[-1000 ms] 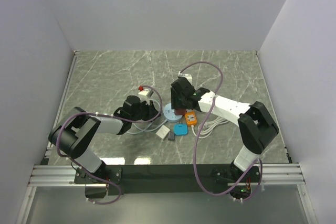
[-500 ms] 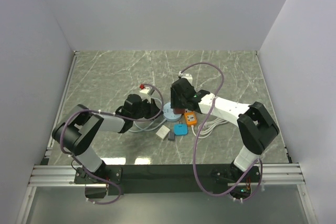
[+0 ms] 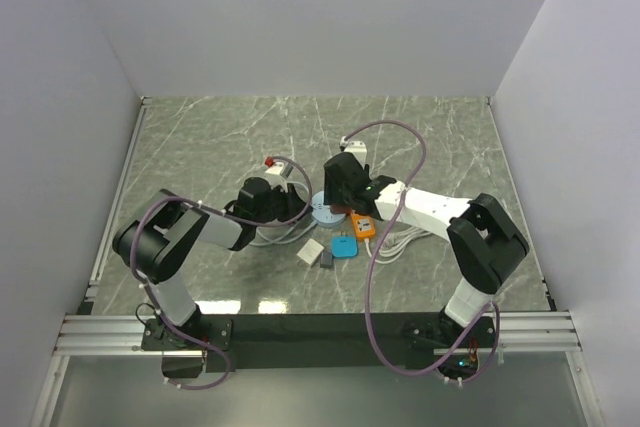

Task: Insert the plug

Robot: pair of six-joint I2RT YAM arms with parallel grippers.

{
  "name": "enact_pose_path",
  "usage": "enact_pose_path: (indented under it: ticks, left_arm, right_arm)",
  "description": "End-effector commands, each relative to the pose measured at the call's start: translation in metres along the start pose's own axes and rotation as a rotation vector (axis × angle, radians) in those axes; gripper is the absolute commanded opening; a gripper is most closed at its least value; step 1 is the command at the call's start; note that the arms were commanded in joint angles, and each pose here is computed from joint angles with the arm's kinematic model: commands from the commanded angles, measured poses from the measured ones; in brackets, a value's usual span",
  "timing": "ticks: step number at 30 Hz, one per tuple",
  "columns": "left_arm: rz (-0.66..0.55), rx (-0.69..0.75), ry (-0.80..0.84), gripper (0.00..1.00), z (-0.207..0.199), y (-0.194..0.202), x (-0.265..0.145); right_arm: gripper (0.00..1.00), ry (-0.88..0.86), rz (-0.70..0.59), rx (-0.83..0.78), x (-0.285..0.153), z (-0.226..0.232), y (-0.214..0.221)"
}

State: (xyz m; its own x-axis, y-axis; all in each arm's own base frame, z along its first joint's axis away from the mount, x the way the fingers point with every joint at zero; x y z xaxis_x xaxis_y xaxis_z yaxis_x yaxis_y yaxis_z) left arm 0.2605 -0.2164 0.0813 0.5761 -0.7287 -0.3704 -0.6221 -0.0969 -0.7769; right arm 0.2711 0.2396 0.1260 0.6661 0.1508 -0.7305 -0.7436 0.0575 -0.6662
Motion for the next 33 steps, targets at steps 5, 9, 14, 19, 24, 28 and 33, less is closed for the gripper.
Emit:
enact_pose_path:
  ticks: [5,9,14,19,24,28,33]
  left_arm:
    - [-0.012,0.003,0.062,0.00,-0.006,0.000,0.014]
    - [0.004,-0.006,0.059,0.01,-0.004,0.005,0.016]
    - [0.016,-0.006,0.041,0.00,-0.001,0.008,0.017]
    - [0.019,0.001,0.029,0.00,0.001,0.010,0.015]
    - [-0.001,0.020,0.035,0.01,-0.003,0.005,0.008]
    - [0.002,0.010,0.078,0.01,-0.005,0.008,0.010]
    - [-0.009,0.014,0.065,0.00,-0.006,0.006,0.005]
  right_arm:
    - [0.00,0.077,0.457,-0.037,0.012,-0.021,0.113]
    - [0.00,0.074,0.499,-0.022,0.013,-0.024,0.127]
    - [0.00,0.017,0.579,0.029,0.017,-0.026,0.151]
    - [0.00,0.026,0.554,-0.020,0.030,-0.010,0.143]
    - [0.00,0.050,0.428,-0.090,0.036,0.005,0.098]
    - [0.00,0.031,0.331,-0.104,0.042,0.013,0.057]
    - [0.27,0.009,0.226,-0.099,0.034,0.010,0.024]
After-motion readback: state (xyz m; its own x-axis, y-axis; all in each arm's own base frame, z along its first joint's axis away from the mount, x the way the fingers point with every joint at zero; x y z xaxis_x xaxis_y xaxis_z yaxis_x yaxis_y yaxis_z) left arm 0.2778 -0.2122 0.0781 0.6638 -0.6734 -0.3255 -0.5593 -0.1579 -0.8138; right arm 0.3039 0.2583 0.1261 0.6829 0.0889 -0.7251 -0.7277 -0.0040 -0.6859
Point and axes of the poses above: each gripper's point midway between its finger pads, its own x axis out along the fingers, its own z axis along the line the jaws close on, y = z × x, the point moved 9 cm from there along -x, back along the fingers, and after that the axes turned 2 degrees about x, right-handed, at the moved point
